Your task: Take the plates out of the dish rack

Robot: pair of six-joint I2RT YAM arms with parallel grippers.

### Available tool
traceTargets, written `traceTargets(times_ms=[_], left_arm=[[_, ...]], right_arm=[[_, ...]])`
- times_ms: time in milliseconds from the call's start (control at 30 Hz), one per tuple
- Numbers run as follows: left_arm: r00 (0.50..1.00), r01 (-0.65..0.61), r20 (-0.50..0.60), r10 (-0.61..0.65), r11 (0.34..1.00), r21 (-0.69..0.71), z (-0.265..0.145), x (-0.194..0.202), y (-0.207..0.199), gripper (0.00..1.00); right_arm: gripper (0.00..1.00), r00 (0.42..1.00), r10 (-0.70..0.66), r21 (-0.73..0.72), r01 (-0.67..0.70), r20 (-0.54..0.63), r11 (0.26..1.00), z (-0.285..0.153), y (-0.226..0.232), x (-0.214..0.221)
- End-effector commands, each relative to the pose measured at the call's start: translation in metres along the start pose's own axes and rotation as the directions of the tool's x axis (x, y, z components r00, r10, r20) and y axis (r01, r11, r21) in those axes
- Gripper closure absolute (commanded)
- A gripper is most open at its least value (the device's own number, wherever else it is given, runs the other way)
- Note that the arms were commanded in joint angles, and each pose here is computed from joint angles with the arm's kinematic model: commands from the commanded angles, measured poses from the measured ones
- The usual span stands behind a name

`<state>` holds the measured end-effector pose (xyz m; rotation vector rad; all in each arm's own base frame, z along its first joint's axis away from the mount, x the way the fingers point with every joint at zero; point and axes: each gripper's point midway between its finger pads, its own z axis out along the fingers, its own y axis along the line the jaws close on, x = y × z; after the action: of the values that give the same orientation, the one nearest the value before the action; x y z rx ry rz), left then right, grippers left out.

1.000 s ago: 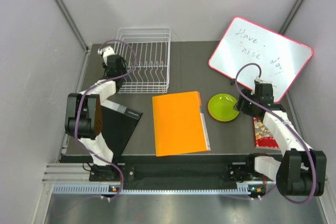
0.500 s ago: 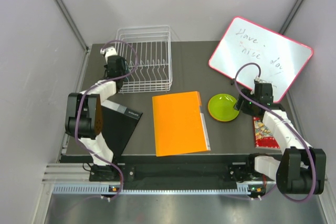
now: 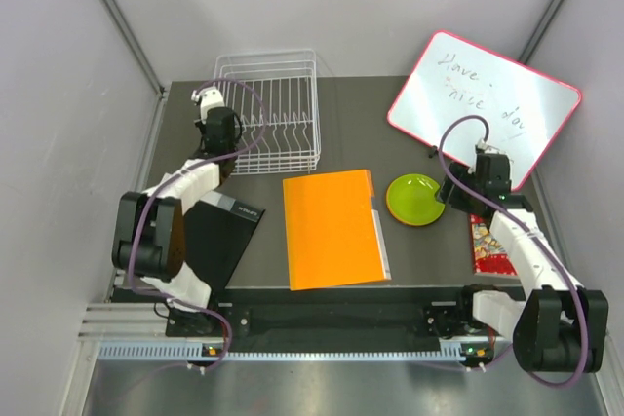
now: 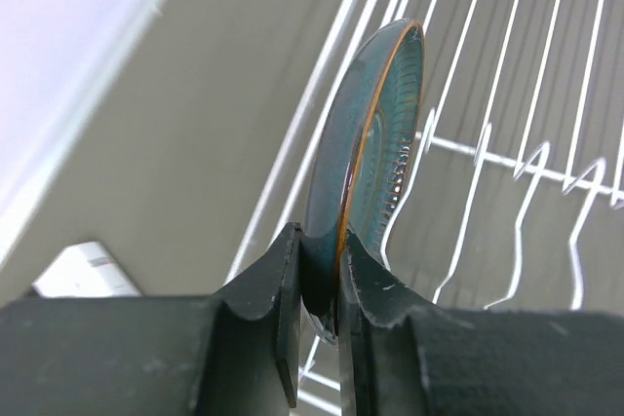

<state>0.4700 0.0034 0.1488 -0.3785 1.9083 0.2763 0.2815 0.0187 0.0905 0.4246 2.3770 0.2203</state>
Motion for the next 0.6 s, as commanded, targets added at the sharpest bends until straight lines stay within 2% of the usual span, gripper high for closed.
traceTargets(times_ms=[0, 133, 167, 200, 267, 333, 367, 400, 433, 467, 567], left_arm=[[0.964, 0.093, 0.251, -0.084, 0.995, -0.025, -0.035, -0.084, 0.006, 1.0], [0.948, 0.138, 0.286, -0.141, 0.99, 0.033, -0.063, -0.106, 0.001, 1.0], [0.956, 0.14, 0.251, -0.151, 0.988, 0.061, -0.067, -0.101, -0.006, 1.0], [0.949, 0.197, 0.23, -0.217, 0.975, 0.107, -0.071, -0.101, -0.014, 1.0], [0.946, 0.247, 0.149, -0.289, 0.936, 0.25, -0.087, -0.096, -0.046, 1.0], [0.945, 0.261, 0.113, -0.308, 0.914, 0.309, -0.102, -0.087, -0.064, 1.0], [0.941, 0.278, 0.071, -0.331, 0.877, 0.391, -0.118, -0.083, -0.087, 1.0], [0.939, 0.289, 0.046, -0.342, 0.851, 0.438, -0.127, -0.08, -0.099, 1.0], [0.938, 0.296, 0.015, -0.346, 0.824, 0.482, -0.135, -0.074, -0.11, 1.0], [0.935, 0.314, -0.044, -0.351, 0.767, 0.559, -0.152, -0.069, -0.131, 1.0], [0.929, 0.344, -0.146, -0.339, 0.651, 0.677, -0.184, -0.055, -0.17, 1.0]], right_arm=[[0.32, 0.998, 0.011, -0.026, -0.009, 0.068, 1.0, -0.013, 0.007, -0.016], [0.32, 0.997, 0.017, -0.03, -0.014, 0.08, 0.999, -0.02, 0.007, -0.017], [0.33, 0.996, 0.016, -0.037, -0.013, 0.091, 0.999, -0.023, 0.009, -0.02], [0.34, 0.996, 0.016, -0.068, -0.009, 0.091, 0.998, -0.024, 0.014, -0.02], [0.35, 0.993, 0.021, -0.12, -0.007, 0.115, 0.993, -0.027, 0.024, -0.026], [0.33, 0.993, 0.044, -0.215, -0.019, 0.112, 0.976, -0.031, 0.042, -0.026], [0.32, 0.988, 0.052, -0.265, -0.012, 0.146, 0.964, -0.035, 0.052, -0.033], [0.32, 0.989, 0.069, -0.329, -0.022, 0.131, 0.944, -0.038, 0.063, -0.03], [0.28, 0.987, 0.077, -0.365, -0.021, 0.138, 0.931, -0.041, 0.071, -0.031], [0.27, 0.982, 0.083, -0.424, -0.003, 0.17, 0.906, -0.048, 0.082, -0.038], [0.24, 0.978, 0.109, -0.557, 0.01, 0.179, 0.83, -0.06, 0.105, -0.039]])
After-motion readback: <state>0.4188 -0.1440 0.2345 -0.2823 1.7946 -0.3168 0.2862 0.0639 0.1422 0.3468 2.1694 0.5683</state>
